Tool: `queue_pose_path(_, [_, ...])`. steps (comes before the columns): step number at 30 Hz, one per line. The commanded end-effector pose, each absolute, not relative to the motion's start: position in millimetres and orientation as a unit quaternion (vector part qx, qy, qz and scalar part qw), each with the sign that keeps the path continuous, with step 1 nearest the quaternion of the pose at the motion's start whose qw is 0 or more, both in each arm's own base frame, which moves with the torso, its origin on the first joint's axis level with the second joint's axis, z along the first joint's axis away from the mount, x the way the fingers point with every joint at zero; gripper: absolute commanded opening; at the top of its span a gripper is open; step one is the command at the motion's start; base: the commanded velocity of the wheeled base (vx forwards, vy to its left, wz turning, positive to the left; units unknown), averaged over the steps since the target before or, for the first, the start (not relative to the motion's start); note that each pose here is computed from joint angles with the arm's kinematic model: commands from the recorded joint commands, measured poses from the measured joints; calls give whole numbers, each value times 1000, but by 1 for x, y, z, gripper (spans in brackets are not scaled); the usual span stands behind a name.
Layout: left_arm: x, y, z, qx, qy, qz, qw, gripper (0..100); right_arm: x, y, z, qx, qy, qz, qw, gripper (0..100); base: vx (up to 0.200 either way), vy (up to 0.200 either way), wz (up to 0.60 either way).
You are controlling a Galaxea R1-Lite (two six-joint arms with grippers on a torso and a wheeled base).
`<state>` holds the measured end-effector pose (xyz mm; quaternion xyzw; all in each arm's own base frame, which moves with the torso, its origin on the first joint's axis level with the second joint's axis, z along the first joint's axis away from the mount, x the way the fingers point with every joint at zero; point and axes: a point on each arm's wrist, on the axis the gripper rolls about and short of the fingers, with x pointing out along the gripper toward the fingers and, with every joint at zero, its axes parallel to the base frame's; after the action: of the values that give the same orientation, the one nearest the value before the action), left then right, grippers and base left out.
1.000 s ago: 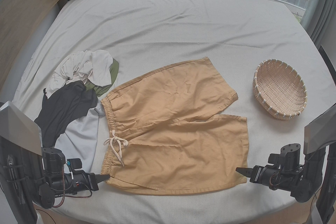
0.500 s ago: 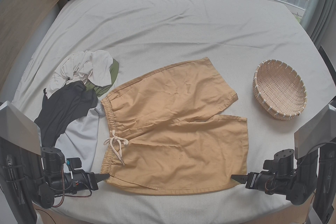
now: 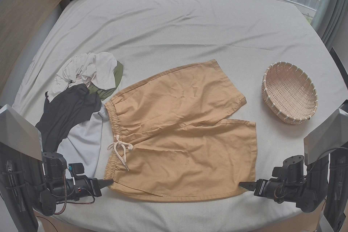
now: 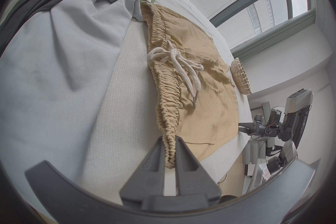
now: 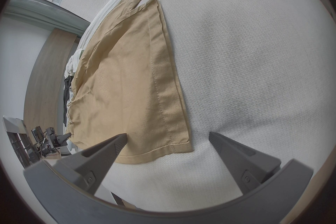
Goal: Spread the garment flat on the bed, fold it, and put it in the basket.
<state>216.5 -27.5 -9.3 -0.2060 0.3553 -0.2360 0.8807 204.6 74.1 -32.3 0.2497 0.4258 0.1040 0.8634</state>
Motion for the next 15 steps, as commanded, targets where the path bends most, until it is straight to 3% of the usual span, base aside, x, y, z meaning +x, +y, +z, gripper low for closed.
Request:
queue_pose_path(1, [212, -27, -9, -208, 362, -233, 878, 0, 205, 74, -29, 256, 421, 107, 864, 0, 0, 0, 0])
queue_pose_path(15, [213, -27, -9, -208, 362, -234, 878, 0, 203, 75, -14, 265, 400, 127, 868, 0, 0, 0, 0])
